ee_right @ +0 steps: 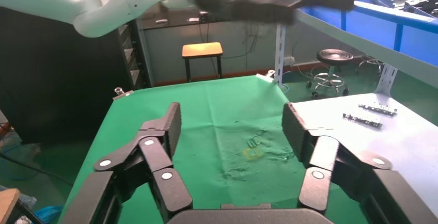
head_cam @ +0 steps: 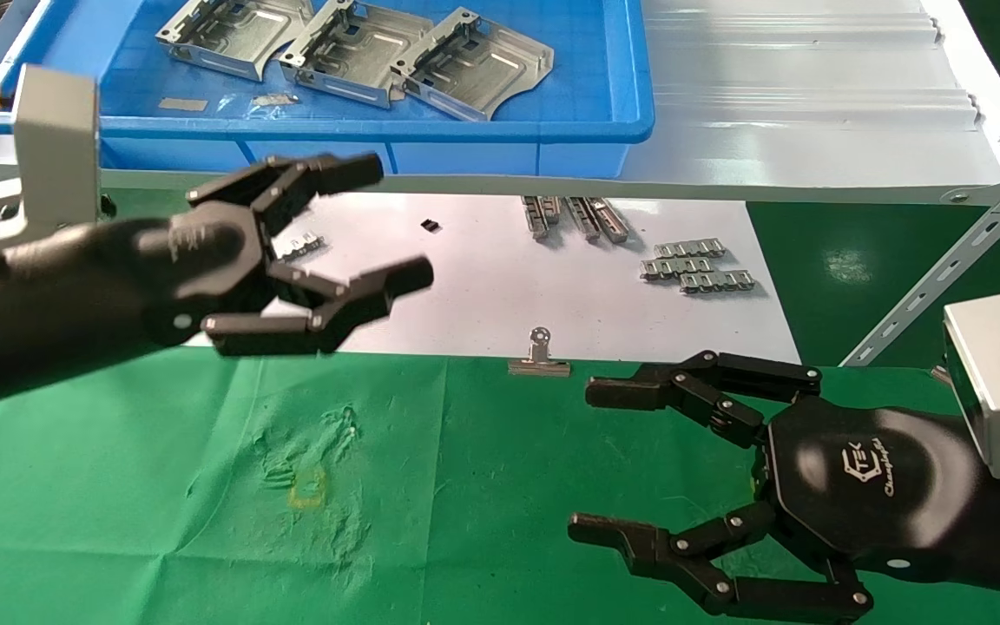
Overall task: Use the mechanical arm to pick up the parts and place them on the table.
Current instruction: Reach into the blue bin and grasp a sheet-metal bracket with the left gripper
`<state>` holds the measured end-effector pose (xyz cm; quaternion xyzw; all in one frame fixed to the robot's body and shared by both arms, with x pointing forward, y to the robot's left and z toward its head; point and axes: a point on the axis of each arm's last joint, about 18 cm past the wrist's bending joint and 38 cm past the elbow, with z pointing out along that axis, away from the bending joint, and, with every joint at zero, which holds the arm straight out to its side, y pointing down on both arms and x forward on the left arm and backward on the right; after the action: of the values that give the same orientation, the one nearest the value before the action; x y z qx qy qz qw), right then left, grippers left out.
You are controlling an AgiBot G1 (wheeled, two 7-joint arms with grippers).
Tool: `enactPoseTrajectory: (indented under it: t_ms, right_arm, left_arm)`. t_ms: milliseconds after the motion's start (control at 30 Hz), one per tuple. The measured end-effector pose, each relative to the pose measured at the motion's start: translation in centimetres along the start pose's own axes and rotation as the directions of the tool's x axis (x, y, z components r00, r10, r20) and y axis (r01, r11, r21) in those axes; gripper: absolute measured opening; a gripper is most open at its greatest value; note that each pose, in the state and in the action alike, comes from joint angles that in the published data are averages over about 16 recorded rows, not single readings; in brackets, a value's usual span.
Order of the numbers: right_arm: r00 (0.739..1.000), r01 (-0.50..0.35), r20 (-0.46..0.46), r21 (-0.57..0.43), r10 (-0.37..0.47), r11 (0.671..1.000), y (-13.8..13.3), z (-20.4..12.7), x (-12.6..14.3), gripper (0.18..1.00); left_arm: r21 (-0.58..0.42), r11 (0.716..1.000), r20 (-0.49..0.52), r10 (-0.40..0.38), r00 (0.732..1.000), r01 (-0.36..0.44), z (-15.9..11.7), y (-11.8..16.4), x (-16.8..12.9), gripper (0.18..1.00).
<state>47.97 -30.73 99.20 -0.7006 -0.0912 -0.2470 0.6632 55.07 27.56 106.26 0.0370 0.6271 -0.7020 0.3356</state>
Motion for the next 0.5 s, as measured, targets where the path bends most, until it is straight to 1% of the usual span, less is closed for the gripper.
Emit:
enactPoseTrajectory:
  t_ms: [100, 233, 300, 433, 500]
  right_arm:
    - [1.0, 0.0, 0.0, 0.0, 0.0, 1.0, 0.0, 0.0, 0.0, 0.751]
    - [1.0, 0.0, 0.0, 0.0, 0.0, 1.0, 0.0, 0.0, 0.0, 0.646]
    - [1.0, 0.0, 0.0, 0.0, 0.0, 1.0, 0.0, 0.0, 0.0, 0.608]
    - [1.0, 0.0, 0.0, 0.0, 0.0, 1.0, 0.0, 0.0, 0.0, 0.5]
    - [1.0, 0.0, 0.0, 0.0, 0.0, 1.0, 0.0, 0.0, 0.0, 0.463]
  left_arm:
    - [0.006, 1.0, 0.062, 0.011, 0.998, -0.012, 1.2, -0.7, -2.2, 1.001]
    - [-0.003, 0.999, 0.147, 0.032, 0.989, -0.032, 2.5, -1.6, -5.3, 1.001]
    - [-0.017, 0.999, 0.188, 0.043, 0.981, -0.041, 3.1, -2.1, -6.9, 1.001]
    - [-0.063, 0.997, 0.265, 0.066, 0.962, -0.052, 4.1, -2.8, -10.0, 1.001]
    - [-0.088, 0.995, 0.3, 0.077, 0.951, -0.053, 4.6, -3.2, -11.4, 1.001]
